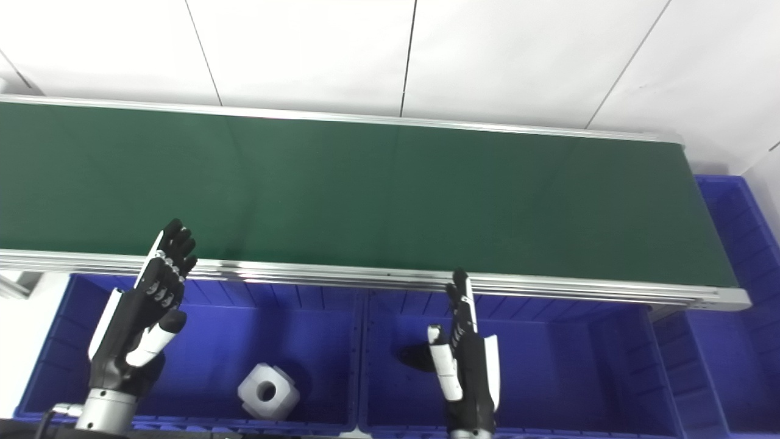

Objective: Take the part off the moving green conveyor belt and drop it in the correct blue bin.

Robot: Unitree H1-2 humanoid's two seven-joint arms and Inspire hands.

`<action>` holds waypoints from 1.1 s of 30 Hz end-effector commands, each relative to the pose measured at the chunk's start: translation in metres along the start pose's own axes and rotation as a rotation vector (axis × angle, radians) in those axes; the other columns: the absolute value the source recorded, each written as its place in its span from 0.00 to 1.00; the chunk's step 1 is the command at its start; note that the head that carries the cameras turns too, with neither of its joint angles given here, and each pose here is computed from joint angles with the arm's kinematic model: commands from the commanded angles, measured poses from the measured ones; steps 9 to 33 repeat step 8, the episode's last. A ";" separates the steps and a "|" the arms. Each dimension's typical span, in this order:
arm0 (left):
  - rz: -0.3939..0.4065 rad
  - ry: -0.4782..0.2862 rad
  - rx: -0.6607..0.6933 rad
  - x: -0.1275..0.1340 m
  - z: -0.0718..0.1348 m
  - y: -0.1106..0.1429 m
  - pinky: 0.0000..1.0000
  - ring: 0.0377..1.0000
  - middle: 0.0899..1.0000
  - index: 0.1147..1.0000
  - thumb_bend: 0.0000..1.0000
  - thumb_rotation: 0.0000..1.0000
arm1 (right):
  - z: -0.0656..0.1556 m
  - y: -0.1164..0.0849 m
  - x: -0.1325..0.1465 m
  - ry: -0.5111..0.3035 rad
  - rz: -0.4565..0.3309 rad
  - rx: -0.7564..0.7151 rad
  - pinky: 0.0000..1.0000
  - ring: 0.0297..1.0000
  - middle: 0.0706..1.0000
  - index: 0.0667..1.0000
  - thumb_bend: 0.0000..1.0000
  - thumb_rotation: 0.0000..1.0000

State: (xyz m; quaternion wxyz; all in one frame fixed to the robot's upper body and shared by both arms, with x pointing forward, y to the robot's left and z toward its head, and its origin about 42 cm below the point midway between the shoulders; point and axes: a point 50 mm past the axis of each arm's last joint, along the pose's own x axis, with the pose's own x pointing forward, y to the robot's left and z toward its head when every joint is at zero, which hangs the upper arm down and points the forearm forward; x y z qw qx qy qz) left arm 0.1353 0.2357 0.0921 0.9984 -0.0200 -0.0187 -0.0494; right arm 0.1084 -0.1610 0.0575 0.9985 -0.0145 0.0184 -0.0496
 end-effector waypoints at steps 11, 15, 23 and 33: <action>0.016 -0.042 0.011 0.000 0.006 -0.005 1.00 1.00 1.00 1.00 0.95 0.72 | 0.001 -0.006 0.001 -0.050 -0.081 0.025 0.94 0.93 0.98 1.00 0.79 0.99; 0.016 -0.042 0.011 0.000 0.006 -0.005 1.00 1.00 1.00 1.00 0.95 0.72 | 0.001 -0.006 0.001 -0.050 -0.081 0.025 0.94 0.93 0.98 1.00 0.79 0.99; 0.016 -0.042 0.011 0.000 0.006 -0.005 1.00 1.00 1.00 1.00 0.95 0.72 | 0.001 -0.006 0.001 -0.050 -0.081 0.025 0.94 0.93 0.98 1.00 0.79 0.99; 0.016 -0.042 0.011 0.000 0.006 -0.005 1.00 1.00 1.00 1.00 0.95 0.72 | 0.001 -0.006 0.001 -0.050 -0.081 0.025 0.94 0.93 0.98 1.00 0.79 0.99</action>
